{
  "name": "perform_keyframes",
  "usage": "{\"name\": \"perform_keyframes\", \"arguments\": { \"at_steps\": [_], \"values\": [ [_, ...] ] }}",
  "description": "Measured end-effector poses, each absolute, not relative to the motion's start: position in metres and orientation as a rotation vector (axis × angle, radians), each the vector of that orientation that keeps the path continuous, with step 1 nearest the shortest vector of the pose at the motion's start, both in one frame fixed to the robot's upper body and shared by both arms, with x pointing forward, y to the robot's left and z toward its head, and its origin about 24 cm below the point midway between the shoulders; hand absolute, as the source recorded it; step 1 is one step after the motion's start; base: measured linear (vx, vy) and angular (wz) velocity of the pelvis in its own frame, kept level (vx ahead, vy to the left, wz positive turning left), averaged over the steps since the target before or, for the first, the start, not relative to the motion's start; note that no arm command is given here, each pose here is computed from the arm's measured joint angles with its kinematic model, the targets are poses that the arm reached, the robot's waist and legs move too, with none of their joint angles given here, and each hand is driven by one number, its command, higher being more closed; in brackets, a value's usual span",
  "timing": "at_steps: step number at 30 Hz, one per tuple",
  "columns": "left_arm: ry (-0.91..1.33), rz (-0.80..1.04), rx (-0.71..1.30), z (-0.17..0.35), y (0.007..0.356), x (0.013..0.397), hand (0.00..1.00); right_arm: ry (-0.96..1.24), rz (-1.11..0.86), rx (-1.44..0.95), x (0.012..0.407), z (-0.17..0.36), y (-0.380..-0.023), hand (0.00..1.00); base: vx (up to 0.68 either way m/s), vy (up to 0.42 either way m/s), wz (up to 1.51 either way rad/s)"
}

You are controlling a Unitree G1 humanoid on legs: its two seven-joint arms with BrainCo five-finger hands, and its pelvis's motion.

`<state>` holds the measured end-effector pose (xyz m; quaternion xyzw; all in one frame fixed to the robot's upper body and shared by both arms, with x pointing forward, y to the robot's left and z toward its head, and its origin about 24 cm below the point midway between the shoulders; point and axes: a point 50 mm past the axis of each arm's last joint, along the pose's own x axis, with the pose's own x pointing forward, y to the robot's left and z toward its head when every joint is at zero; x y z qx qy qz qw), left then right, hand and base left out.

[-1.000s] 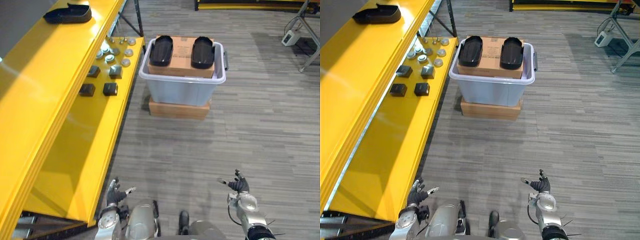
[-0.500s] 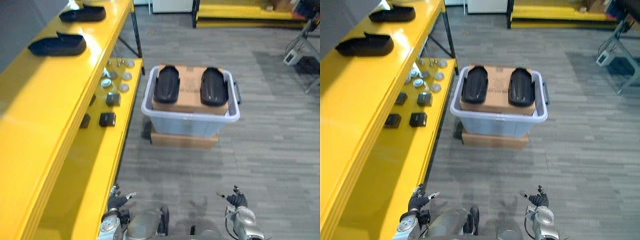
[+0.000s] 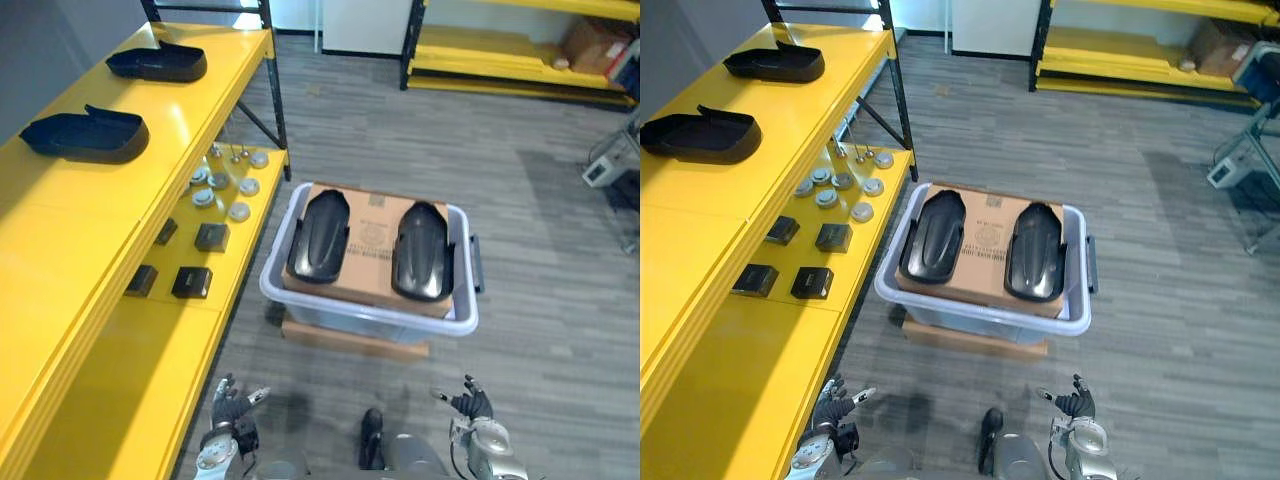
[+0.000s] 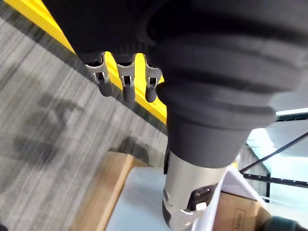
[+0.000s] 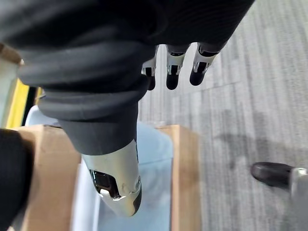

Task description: Walk over and take plastic housings, then place them on the shelf

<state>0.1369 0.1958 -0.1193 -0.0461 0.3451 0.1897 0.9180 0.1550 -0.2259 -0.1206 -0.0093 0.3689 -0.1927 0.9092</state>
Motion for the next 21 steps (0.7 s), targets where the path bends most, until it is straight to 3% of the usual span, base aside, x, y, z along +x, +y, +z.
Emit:
{"name": "perform_keyframes", "arguments": {
  "at_steps": [5,14,21],
  "values": [
    [0.716,0.377,-0.108,-0.121,0.189,0.138,0.00,0.732,-0.448,0.013,0.158,-0.117,-0.233,0.00,0.23,-0.003,-0.36],
    [0.759,0.380,-0.066,-0.126,0.200,0.131,0.00,0.817,-0.541,0.039,0.121,-0.129,-0.243,0.00,0.09,0.096,-0.15],
    [0.774,0.388,-0.029,-0.127,0.211,0.122,0.00,0.705,-0.801,0.093,0.114,-0.107,-0.302,0.00,0.04,0.030,-0.17]
  ]
}}
